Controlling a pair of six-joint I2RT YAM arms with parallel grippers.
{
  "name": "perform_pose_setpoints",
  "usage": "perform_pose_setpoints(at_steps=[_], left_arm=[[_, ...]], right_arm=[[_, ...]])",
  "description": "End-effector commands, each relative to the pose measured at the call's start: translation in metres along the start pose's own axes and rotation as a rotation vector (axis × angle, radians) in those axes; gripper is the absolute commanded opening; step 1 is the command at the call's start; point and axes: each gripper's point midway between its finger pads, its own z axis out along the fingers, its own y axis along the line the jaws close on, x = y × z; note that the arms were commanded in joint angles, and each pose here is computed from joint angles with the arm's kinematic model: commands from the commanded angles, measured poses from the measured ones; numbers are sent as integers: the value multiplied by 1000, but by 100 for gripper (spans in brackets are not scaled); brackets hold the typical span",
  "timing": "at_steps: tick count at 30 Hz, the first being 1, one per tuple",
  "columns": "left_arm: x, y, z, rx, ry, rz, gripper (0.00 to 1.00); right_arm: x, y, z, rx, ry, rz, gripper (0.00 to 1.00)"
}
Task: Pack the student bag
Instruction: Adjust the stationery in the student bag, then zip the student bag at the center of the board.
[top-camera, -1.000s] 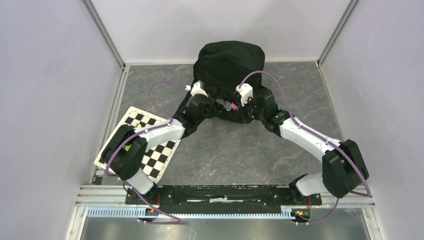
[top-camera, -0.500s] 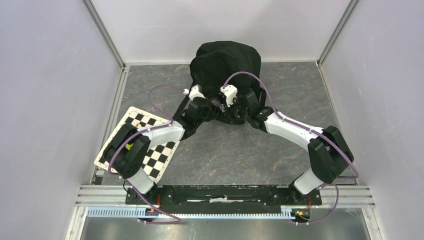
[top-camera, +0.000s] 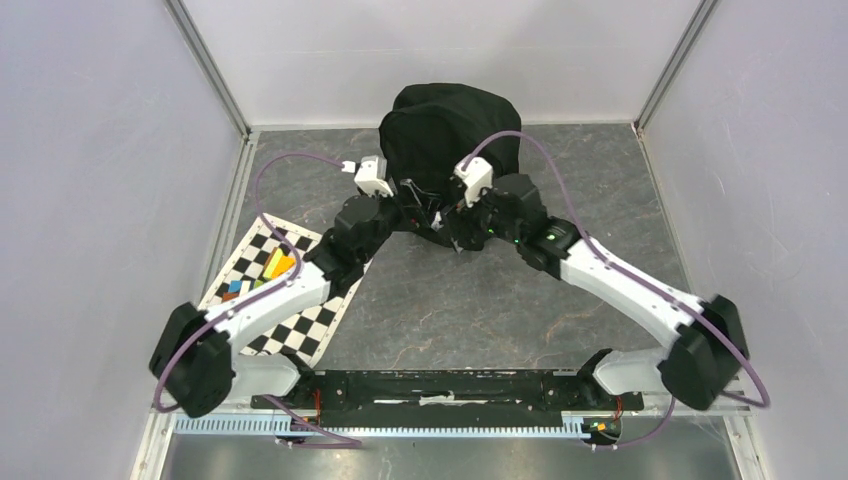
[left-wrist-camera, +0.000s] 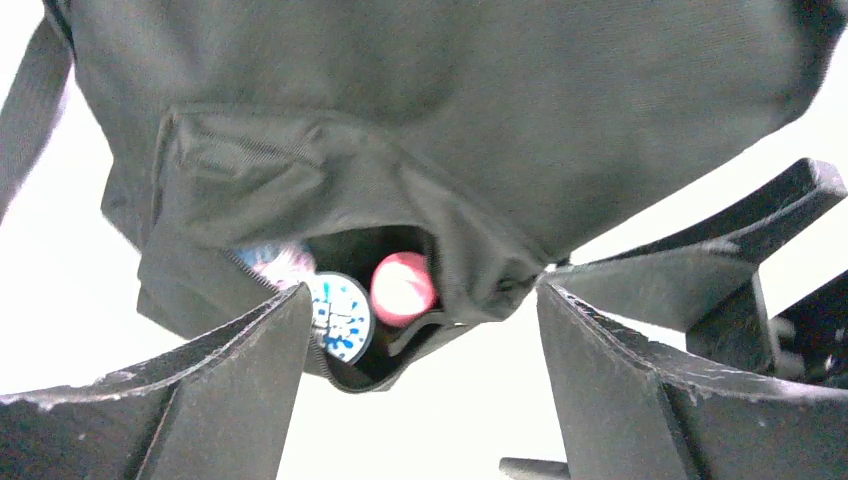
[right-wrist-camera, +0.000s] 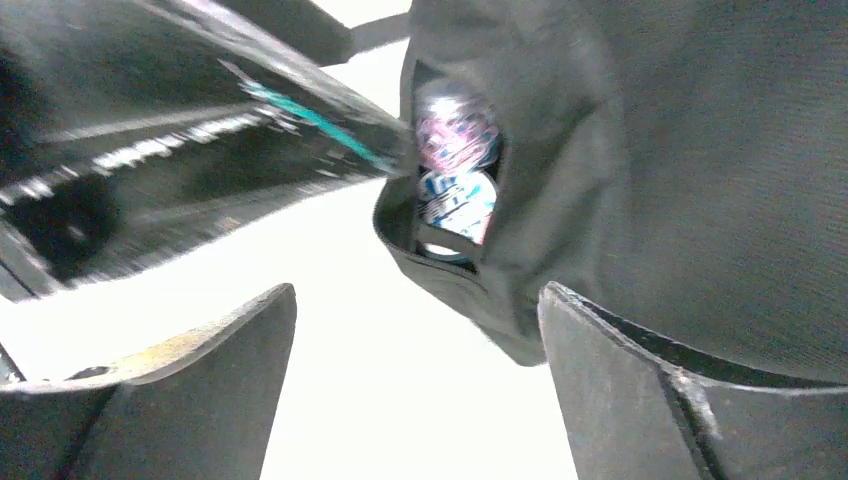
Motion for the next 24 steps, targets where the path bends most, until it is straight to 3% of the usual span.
perform_pose_setpoints(at_steps=[1, 6, 10, 15, 19, 24], left_arm=[[-10, -23, -23, 120, -38, 150, 88], [28, -60, -25, 233, 66, 87, 88], [51, -65, -7, 224, 116, 53, 88], [65, -53, 16, 233, 157, 219, 87], [55, -40, 30, 315, 183, 260, 79], [48, -32, 26, 354, 180, 417, 81]], right_arm=[[-18, -31, -44, 135, -71, 8, 98], [2, -78, -73, 307, -82, 163, 98], [11, -94, -76, 296, -123, 221, 98], [8, -93, -65, 219, -180, 327, 98], [0, -82, -58, 145, -230, 362, 98], [0, -71, -56, 82, -247, 384, 98]])
